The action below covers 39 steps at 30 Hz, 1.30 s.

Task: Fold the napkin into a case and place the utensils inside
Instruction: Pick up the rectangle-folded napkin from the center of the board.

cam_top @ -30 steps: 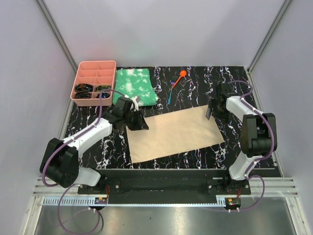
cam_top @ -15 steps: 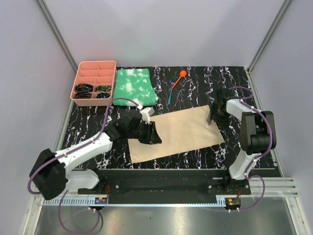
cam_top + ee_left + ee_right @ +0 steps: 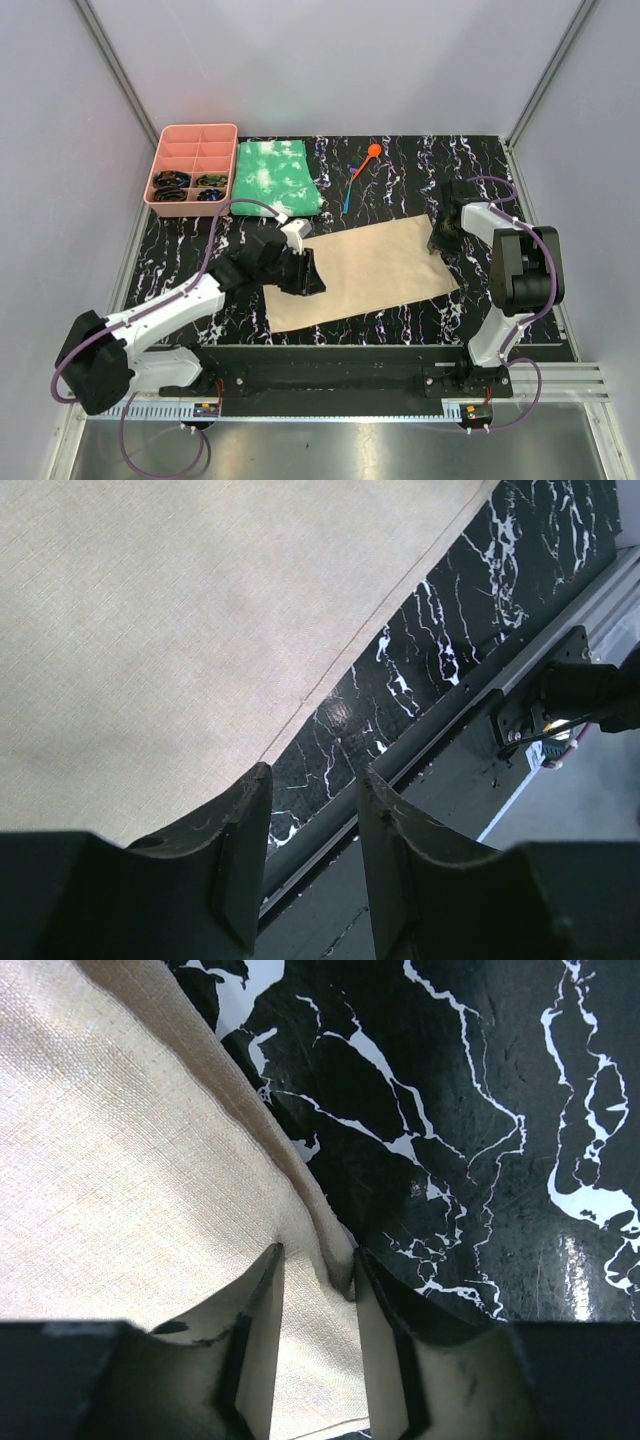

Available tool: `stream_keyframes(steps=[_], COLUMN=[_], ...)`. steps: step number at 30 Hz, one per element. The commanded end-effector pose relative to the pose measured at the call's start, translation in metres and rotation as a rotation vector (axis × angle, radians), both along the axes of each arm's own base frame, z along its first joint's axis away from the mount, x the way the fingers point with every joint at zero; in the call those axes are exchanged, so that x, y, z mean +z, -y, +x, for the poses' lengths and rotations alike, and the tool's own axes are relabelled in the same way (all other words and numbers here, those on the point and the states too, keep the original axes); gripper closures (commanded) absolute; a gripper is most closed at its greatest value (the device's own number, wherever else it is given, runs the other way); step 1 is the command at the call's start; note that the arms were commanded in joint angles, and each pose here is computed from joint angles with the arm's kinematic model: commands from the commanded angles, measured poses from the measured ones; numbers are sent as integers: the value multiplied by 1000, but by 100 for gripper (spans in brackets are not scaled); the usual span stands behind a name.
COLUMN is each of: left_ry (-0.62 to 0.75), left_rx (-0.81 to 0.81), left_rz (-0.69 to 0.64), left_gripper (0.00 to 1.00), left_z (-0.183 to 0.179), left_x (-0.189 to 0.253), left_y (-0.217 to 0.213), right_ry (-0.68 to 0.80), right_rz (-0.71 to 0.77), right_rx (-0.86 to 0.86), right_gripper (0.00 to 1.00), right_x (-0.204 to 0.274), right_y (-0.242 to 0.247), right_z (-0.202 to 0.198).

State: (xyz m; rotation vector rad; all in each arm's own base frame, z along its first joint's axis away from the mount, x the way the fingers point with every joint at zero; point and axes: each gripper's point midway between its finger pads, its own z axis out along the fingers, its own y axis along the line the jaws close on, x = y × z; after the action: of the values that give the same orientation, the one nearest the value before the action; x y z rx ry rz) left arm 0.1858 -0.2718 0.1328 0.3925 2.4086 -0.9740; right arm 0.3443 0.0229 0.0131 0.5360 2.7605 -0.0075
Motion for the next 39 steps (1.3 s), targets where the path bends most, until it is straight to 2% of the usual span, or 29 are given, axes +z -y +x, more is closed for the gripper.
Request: stream_keyframes(steps=[1, 9, 14, 18, 21, 27, 34, 39], left_ry=[50, -64, -121, -114, -145, -250, -255, -231], left_rx=[53, 183, 271, 363, 379, 362, 363, 353], left_rz=[-38, 8, 75, 134, 186, 176, 155, 135], left_gripper=[58, 62, 66, 68, 69, 73, 73, 74], left_z=[21, 59, 86, 104, 104, 92, 87, 85], left_x=[22, -8, -36, -51, -73, -113, -120, -110], left_y=[8, -6, -19, -34, -40, -32, -26, -22], right_ry=[-11, 39, 119, 200, 237, 254, 262, 277], right_rz=[9, 64, 142, 183, 232, 284, 340, 408], right_rx=[57, 86, 46, 63, 110, 191, 295, 338], right_gripper=[66, 100, 100, 100, 100, 100, 100, 100], right_x=[-1, 10, 39, 68, 84, 103, 122, 133], right_y=[-6, -17, -29, -36, -49, -85, -152, -202], right_z=[-5, 0, -1, -7, -9, -17, -32, -37])
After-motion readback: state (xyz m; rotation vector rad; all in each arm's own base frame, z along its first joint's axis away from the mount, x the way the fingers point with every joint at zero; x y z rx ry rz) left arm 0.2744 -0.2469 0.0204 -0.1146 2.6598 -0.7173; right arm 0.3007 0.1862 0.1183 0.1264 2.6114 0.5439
